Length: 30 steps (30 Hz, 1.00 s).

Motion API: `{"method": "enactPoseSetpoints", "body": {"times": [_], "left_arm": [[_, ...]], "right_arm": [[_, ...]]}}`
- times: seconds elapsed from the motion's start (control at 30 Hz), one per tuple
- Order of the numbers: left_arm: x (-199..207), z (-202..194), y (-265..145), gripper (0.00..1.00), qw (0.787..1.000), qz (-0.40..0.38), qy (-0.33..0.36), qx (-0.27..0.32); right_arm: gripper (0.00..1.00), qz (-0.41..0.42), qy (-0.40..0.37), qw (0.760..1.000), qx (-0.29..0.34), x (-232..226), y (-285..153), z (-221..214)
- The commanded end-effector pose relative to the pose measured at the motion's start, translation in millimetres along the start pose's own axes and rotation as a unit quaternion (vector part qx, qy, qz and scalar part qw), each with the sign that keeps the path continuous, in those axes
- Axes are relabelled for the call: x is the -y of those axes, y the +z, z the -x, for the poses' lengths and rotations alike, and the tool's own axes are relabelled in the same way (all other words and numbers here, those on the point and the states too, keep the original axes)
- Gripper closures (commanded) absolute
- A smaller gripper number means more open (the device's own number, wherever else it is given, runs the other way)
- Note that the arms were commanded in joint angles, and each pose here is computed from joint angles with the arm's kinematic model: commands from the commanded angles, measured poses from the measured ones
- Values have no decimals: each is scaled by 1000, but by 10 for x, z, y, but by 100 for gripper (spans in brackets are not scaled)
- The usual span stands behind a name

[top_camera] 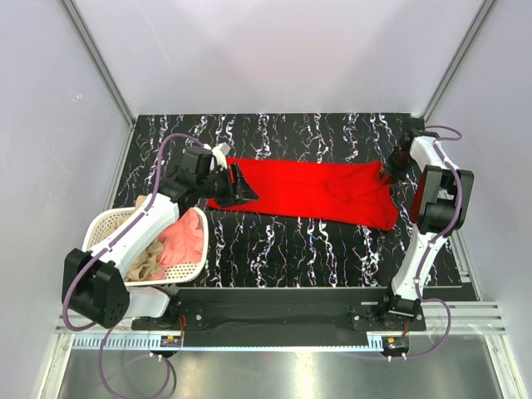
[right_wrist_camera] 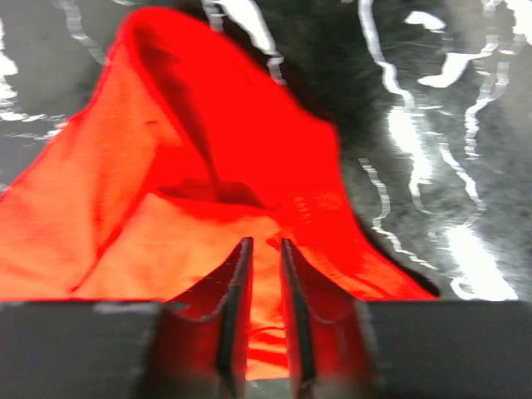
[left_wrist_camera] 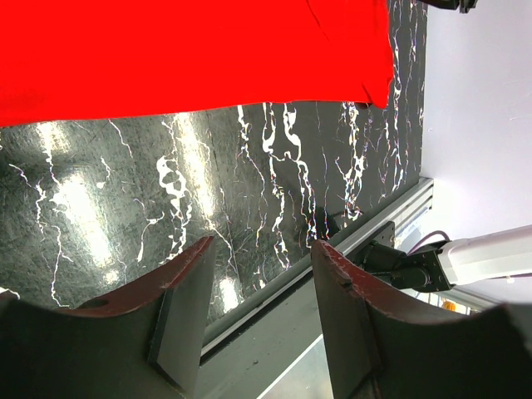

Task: Fold and stack the t-shirts
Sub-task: Fold the tshirt

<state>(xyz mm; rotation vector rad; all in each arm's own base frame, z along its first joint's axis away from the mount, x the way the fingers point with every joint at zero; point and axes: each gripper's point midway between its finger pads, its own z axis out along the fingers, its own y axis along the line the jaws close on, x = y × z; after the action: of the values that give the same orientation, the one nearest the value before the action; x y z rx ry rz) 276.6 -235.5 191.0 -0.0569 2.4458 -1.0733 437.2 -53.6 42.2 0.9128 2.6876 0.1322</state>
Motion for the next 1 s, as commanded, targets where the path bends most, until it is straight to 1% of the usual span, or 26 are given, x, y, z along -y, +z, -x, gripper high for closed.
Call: {"method": "enactPoseSetpoints", "body": {"times": [0.0,0.07,0.1,0.13,0.2,0.27,0.33,0.4,0.43,0.47,0.5,0.53,0.6,0.63,0.7,0.77,0.8,0.83,0.87,0.9,0.93,0.97], "left_arm": [[139,117,-24,46,999,-25,17,13],[125,126,-15,46,1000,-23,16,13],[120,149,-17,46,999,-19,23,18],[101,146,-11,46,999,-15,26,17],[70,192,-35,46,999,1,41,24],[9,238,-48,46,997,21,66,28],[-36,292,-95,46,995,45,80,34],[-91,307,-136,46,993,63,96,36],[-101,314,-152,46,992,68,100,37],[-115,308,-159,46,991,71,104,38],[-126,308,-182,46,991,76,106,41],[-138,309,-185,45,990,79,106,42],[-183,275,-200,45,990,88,105,38],[-193,260,-210,45,989,92,106,37],[-247,244,-234,44,987,111,112,35],[-247,252,-276,43,984,123,126,36],[-306,241,-301,43,981,142,131,34],[-332,229,-303,42,978,154,137,30],[-331,235,-316,40,974,164,152,30],[-354,259,-338,39,970,180,159,31],[-348,249,-308,37,968,185,168,27],[-349,271,-302,36,966,190,175,29]], "right_arm": [[72,51,11,999,15,-237,-154,155],[67,72,25,997,21,-324,-218,156],[61,78,27,996,22,-370,-247,132],[58,88,28,995,33,-421,-327,151],[55,91,34,995,21,-467,-321,40],[55,78,47,996,-1,-459,-264,-62],[54,53,58,997,-9,-436,-169,-123],[53,36,65,997,-1,-447,-105,-105],[53,22,66,998,-6,-464,-14,-155],[52,14,71,997,3,-503,3,-98],[51,-17,74,997,20,-437,65,-48],[50,-40,72,996,13,-403,216,-98],[47,-76,100,992,34,-329,318,20],[47,-93,101,990,30,-283,460,7],[46,-110,97,987,63,-281,512,240],[46,-117,73,987,86,-349,591,504],[46,-125,59,985,101,-352,608,627],[46,-136,23,986,93,-327,780,642],[45,-108,15,985,134,-538,637,957],[45,-91,4,986,139,-635,648,1045],[44,-66,-24,985,160,-800,645,1226],[39,-43,-40,984,167,-912,641,1297]]}}
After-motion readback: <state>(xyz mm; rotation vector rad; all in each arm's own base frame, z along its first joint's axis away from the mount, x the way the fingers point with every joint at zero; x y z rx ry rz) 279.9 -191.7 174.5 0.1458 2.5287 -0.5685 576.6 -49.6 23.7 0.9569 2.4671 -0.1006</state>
